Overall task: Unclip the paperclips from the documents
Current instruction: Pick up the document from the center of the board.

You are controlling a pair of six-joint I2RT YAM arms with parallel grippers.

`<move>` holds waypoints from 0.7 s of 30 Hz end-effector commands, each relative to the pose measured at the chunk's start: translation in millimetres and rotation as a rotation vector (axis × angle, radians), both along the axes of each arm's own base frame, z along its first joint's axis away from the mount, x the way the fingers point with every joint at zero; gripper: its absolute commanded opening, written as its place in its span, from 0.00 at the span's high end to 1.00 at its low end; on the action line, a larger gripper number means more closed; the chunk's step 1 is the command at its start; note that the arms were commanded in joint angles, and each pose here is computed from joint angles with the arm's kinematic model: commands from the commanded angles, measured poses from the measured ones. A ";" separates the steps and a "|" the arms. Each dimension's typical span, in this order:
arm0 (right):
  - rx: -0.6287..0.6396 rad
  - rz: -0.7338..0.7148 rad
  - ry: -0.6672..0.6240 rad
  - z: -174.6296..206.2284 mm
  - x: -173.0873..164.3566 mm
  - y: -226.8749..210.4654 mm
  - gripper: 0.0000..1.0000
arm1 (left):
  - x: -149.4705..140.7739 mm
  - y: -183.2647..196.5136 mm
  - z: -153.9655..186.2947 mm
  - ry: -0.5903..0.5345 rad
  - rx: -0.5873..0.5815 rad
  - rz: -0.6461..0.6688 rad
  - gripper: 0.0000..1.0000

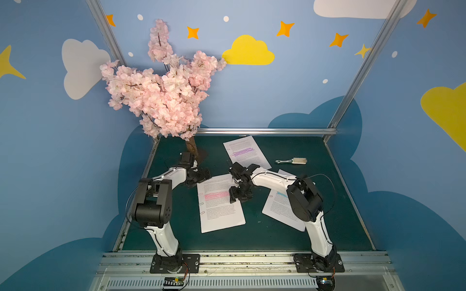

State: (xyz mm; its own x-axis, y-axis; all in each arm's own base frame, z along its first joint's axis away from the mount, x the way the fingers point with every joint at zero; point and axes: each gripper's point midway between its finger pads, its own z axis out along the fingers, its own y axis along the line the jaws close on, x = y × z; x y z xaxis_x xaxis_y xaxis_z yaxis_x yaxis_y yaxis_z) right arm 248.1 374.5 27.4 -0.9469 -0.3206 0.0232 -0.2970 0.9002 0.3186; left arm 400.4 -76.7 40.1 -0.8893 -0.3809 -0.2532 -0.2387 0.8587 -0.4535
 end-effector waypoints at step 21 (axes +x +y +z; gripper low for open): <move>-0.063 0.015 0.121 -38.4 -27.1 0.9 0.40 | -34.4 -19.0 22.6 -0.016 -0.123 -0.177 0.29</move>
State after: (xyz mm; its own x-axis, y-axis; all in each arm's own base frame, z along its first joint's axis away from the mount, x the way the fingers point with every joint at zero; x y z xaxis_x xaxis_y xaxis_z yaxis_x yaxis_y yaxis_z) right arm 247.3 375.9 25.9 -0.9507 -0.3073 0.0408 -0.2802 0.9082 0.3108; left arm 374.7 -94.2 68.4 -0.9253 -0.2897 -0.2448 -0.1051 0.8161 -0.5683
